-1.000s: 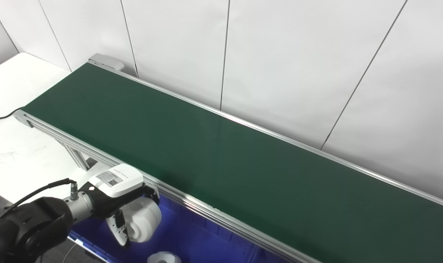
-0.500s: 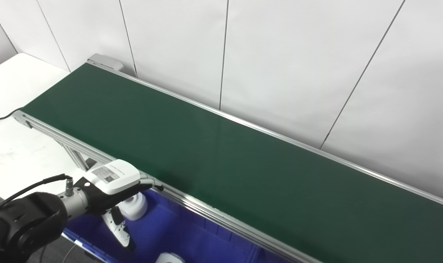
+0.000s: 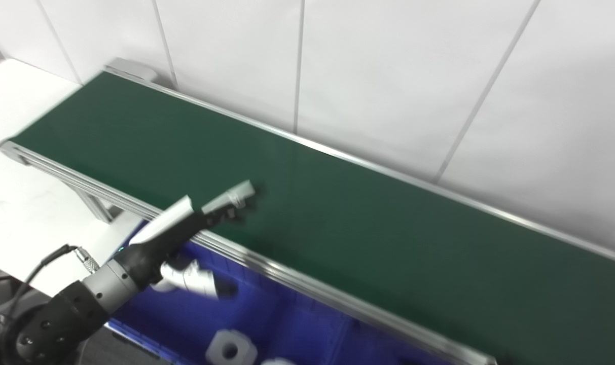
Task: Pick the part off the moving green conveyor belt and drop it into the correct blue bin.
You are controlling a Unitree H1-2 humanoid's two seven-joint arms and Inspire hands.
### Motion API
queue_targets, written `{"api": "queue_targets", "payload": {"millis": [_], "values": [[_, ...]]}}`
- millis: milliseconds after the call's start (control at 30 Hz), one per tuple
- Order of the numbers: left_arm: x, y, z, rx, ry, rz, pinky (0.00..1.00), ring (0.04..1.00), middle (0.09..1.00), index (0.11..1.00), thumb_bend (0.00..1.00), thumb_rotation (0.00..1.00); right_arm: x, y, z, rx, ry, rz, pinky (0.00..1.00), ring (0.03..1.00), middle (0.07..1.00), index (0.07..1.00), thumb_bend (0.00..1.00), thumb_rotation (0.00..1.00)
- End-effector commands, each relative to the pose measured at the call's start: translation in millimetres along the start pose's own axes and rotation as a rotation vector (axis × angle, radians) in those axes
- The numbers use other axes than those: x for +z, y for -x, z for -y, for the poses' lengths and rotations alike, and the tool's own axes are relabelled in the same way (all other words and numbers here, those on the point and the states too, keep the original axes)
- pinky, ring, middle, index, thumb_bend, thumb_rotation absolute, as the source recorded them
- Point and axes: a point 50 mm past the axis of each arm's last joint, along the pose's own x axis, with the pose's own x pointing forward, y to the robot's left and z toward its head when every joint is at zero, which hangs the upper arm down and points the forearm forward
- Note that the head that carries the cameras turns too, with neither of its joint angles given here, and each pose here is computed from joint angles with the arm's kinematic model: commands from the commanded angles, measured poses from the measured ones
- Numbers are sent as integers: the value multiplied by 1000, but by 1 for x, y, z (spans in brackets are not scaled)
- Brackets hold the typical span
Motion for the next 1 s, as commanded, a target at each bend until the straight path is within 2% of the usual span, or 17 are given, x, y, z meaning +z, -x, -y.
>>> {"api": "queue_targets", "payload": {"millis": [0,167,333,500,600,900,967], "values": [[5,-6,-2,18,44,28,996,1000,1000,1000,957,840,10,-3,-12,-11,7,46,1000,1000,1000,1000,864,1000],[-13,-27,27,-27,106,24,1000,1000,1000,1000,983,859,16,-7,-29,-38,35,49,1000,971,1000,1000,893,1000],[-35,-34,36,-47,180,-25,1000,1000,1000,1000,1000,844,20,-10,-43,-69,47,47,977,946,994,1000,913,971],[-37,-38,30,-62,250,-33,1000,1000,1000,1000,960,828,21,-11,-52,-91,61,44,978,947,994,1000,921,979],[-40,-42,31,-38,264,7,1000,1000,1000,1000,955,826,21,-11,-56,-106,54,47,992,952,999,1000,919,979],[-41,-53,49,-39,289,45,1000,1000,1000,1000,950,876,18,-4,-54,-152,72,43,1000,963,1000,1000,899,990],[-38,-50,53,-39,351,46,1000,1000,1000,1000,959,869,18,-2,-54,-150,78,47,1000,968,1000,1000,883,996]]}}
